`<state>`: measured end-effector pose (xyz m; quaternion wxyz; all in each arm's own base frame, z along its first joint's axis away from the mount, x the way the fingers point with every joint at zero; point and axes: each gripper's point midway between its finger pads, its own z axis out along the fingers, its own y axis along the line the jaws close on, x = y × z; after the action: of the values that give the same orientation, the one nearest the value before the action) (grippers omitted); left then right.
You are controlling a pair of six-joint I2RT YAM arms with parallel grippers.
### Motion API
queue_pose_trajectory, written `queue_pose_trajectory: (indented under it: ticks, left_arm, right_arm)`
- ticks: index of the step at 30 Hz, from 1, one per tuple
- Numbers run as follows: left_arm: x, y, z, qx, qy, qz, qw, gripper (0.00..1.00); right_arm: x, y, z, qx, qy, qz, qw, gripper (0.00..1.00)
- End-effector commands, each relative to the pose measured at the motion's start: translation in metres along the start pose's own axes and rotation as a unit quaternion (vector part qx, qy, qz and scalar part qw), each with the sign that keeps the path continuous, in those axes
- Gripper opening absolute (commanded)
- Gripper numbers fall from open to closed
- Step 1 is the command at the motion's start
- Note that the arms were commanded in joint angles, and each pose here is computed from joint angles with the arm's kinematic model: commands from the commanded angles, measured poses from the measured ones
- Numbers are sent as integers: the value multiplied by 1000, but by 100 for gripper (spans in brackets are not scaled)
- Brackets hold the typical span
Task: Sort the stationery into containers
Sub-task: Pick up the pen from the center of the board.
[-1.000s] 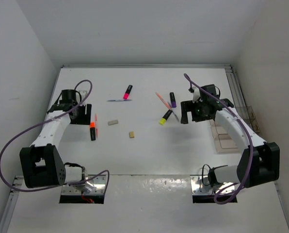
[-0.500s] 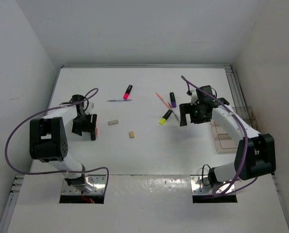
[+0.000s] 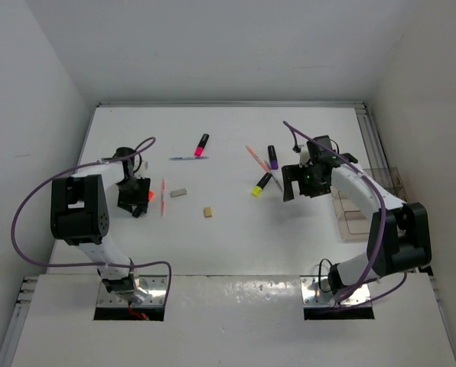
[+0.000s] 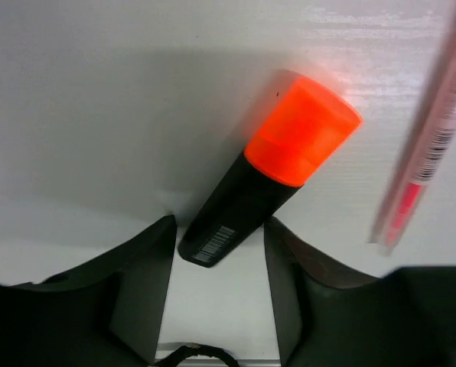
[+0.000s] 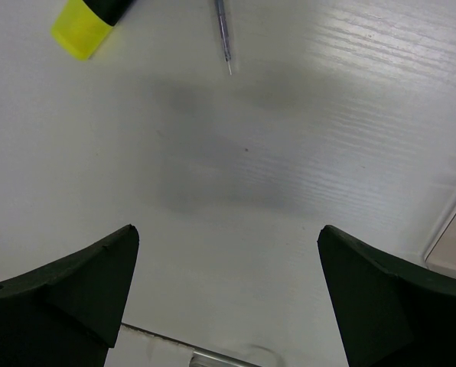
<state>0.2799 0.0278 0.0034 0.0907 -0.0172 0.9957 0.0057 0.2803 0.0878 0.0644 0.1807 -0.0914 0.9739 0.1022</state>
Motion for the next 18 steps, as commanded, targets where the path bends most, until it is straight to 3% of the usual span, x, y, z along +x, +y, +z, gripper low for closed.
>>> queue_pose_trajectory:
  ticks: [1,6,11,14,16,18]
  left_arm:
    - [-16,1,6,5,-25,2,1000,54]
    - [-24,-5,-7,39,-51,58,996,21]
    - [-27,-13,-26,70,-73,110,989,0]
    - [-43,-24,-56,111,-111,135,978,0]
    - [-54,-44,-90,169,-148,145,964,0]
    - [-58,-81,-128,254,-186,170,934,0]
  right_arm:
    - [-14,4,-6,-8,-22,-10,1000,98]
    - [-14,12,-19,-32,-43,-56,997,98]
    - [-13,16,-47,-49,-77,-175,980,98]
    - [-27,22,-66,-54,-122,-232,963,98]
    - [-44,34,-86,-61,-183,-272,943,98]
    - [-53,49,-103,-72,-237,-310,918,98]
